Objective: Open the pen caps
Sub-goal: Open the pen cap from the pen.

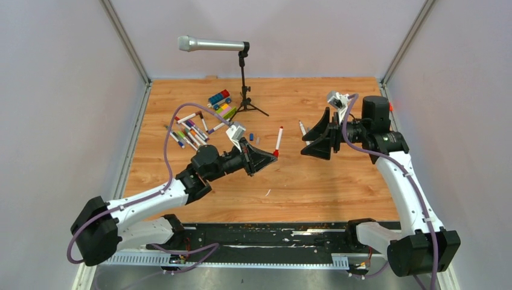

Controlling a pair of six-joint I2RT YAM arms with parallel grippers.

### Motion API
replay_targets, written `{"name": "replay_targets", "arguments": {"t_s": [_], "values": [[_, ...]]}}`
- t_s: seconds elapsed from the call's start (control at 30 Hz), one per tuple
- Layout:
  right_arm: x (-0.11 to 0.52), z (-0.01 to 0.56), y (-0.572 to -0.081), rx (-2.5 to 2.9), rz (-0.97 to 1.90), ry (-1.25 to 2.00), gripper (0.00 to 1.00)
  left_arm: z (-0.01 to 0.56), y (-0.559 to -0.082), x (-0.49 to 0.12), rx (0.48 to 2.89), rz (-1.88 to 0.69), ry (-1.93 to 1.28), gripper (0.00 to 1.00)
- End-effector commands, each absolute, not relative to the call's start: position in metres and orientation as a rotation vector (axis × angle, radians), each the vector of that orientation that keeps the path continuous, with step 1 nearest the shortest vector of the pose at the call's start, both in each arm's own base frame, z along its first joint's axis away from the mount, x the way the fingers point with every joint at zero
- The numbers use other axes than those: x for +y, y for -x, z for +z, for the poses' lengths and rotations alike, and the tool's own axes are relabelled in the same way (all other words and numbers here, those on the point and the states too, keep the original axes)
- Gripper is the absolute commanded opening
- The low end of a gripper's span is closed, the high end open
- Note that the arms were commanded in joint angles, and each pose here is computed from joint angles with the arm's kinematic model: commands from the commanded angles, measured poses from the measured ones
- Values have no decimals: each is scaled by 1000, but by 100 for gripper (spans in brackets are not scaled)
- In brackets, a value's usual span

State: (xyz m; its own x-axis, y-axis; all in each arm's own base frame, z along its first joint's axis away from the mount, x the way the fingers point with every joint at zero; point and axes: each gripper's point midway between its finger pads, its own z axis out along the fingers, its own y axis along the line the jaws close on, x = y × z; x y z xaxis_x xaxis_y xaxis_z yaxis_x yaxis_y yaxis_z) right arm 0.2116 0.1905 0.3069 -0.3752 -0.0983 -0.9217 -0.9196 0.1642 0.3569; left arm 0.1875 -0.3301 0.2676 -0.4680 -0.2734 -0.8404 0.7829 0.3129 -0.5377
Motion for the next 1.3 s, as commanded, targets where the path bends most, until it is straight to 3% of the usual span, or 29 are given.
{"name": "replay_targets", "arguments": {"t_s": [0.0, 0.37, 0.6, 0.63, 0.7, 0.77, 0.8, 0.83, 0.93, 1.0, 1.1, 1.27], "values": [[204, 325, -218, 1716, 1481, 822, 71, 306, -191, -348, 1457, -1365, -478, 0], [216, 308, -222, 1762, 1540, 741, 68, 295, -184, -375, 1492, -1376, -499, 0], [224, 301, -221, 1778, 1574, 729, 55, 289, -181, -386, 1510, -1387, -511, 0], [225, 300, -221, 1778, 1574, 728, 52, 288, -181, -387, 1511, -1387, -514, 0], [226, 299, -221, 1775, 1579, 730, 37, 289, -180, -389, 1512, -1387, -514, 0], [226, 300, -222, 1769, 1574, 730, 10, 288, -179, -390, 1516, -1389, -514, 0], [227, 300, -222, 1766, 1571, 732, 1, 289, -179, -390, 1518, -1393, -511, 5], [226, 301, -222, 1765, 1570, 731, 0, 288, -179, -390, 1526, -1398, -505, 13], [227, 301, -220, 1771, 1591, 722, 0, 282, -178, -392, 1578, -1406, -501, 53], [227, 304, -219, 1751, 1596, 726, 0, 280, -176, -394, 1596, -1420, -515, 63], [227, 303, -217, 1750, 1604, 724, 0, 276, -174, -399, 1618, -1430, -531, 68], [226, 302, -214, 1749, 1606, 726, 0, 280, -178, -402, 1612, -1428, -521, 57]]}}
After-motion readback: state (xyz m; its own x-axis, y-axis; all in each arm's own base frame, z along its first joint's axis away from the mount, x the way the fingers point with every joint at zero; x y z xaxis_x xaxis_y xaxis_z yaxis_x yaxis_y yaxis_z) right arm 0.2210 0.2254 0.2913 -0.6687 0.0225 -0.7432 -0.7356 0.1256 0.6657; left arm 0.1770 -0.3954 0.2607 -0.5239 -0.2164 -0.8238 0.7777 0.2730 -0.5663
